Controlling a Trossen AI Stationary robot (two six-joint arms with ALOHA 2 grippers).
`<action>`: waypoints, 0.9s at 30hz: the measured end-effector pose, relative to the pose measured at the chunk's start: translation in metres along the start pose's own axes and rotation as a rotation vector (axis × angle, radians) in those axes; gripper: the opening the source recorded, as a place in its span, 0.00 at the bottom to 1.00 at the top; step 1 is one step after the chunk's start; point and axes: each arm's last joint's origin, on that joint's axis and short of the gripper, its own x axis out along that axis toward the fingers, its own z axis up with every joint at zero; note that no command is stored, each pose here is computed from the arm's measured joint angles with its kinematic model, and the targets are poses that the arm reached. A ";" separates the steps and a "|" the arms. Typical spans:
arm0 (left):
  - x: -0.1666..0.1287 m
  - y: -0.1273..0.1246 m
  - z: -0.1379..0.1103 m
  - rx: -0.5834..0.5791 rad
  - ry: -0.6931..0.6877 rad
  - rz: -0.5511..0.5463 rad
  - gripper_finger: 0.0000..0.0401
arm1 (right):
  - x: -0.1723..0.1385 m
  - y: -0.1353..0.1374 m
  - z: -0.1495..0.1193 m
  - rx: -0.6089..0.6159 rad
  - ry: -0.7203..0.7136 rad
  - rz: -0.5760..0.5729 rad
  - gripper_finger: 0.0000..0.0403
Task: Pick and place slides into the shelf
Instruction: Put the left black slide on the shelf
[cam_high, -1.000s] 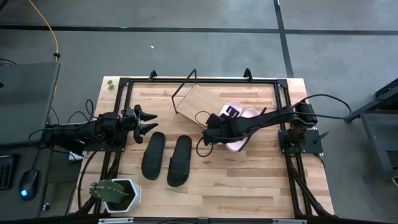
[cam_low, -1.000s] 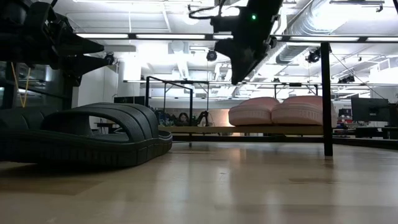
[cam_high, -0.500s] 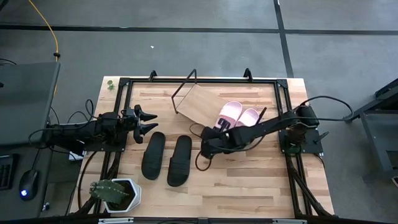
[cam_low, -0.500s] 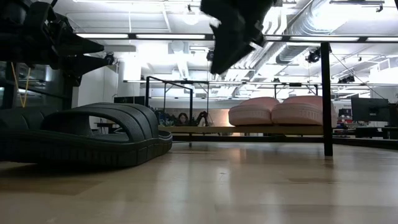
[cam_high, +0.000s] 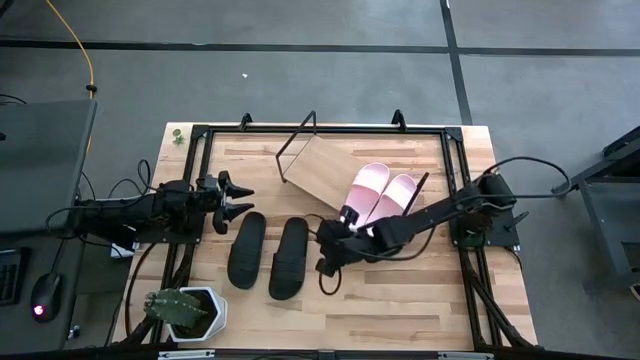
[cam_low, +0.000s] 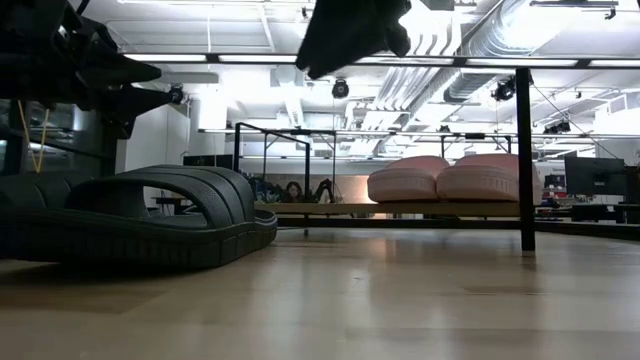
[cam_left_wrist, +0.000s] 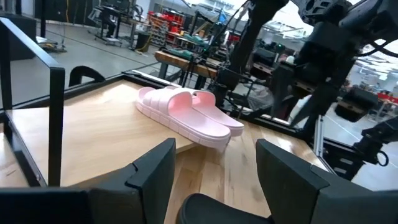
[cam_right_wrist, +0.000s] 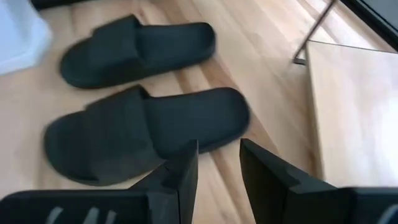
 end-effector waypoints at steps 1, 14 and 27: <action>0.000 0.000 0.000 -0.001 0.002 0.001 0.51 | -0.002 0.003 0.000 0.001 -0.009 0.011 0.27; 0.000 -0.002 -0.001 -0.129 0.036 -0.072 0.51 | -0.016 0.029 -0.009 -0.008 -0.056 0.106 0.27; 0.000 -0.005 -0.001 -0.120 0.055 -0.166 0.51 | 0.001 0.035 -0.012 -0.026 -0.038 0.153 0.27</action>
